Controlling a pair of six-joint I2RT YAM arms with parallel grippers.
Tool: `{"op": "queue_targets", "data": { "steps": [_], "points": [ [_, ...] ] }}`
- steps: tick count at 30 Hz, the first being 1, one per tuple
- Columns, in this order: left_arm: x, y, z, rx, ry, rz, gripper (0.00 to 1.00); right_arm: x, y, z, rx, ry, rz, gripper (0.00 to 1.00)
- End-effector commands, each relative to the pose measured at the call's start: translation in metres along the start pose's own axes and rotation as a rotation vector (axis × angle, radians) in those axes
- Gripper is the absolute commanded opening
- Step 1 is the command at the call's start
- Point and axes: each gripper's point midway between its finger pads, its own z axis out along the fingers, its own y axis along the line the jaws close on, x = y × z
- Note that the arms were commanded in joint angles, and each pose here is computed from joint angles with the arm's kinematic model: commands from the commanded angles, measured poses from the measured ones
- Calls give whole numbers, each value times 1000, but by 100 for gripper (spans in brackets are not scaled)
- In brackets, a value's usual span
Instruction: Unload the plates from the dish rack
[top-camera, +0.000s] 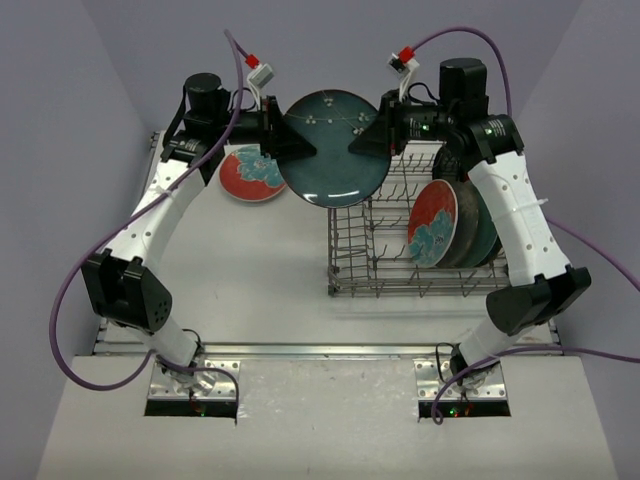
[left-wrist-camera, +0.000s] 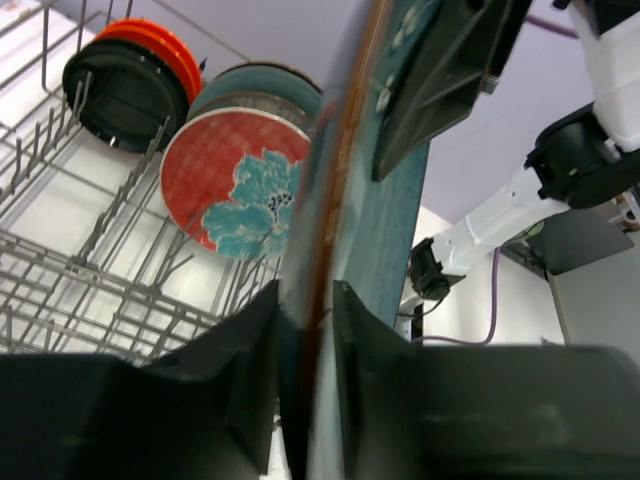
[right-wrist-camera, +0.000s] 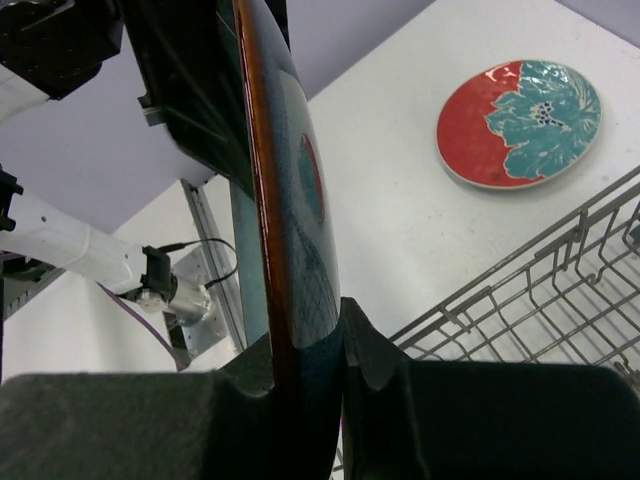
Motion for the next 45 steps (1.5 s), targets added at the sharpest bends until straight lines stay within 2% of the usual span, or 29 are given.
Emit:
{"op": "queue_targets", "data": {
  "steps": [1,3,6,8,10,13,16,21,25,33,45],
  "points": [
    [-7,2,-3,18,-30,-23,0,-57,47,-22,-93,-176,-161,2],
    [-16,9,-12,9,-69,-62,0,-53,38,-22,-53,-173,-130,17],
    [-28,27,-35,-16,-137,-141,0,-51,20,-26,27,-183,-68,59],
    [-40,42,-56,-55,-190,-180,0,-50,-1,-33,99,-195,6,84],
    [-53,65,-89,-131,-260,-210,0,-54,-31,-49,183,-221,111,97],
    [-67,101,-131,-239,-348,-247,0,-55,-74,-77,296,-249,243,99],
    [-74,150,-167,-403,-422,-281,0,-49,-106,-106,398,-257,303,99],
    [-51,226,-194,-629,-385,-305,0,-30,-125,-123,498,-212,291,99],
    [-28,275,-204,-721,-364,-363,0,-13,-131,-129,545,-160,286,99],
    [23,328,-200,-723,-300,-485,0,3,-133,-137,597,-89,307,99],
    [67,363,-191,-658,-250,-572,0,20,-136,-139,627,-38,345,99]
  ]
}}
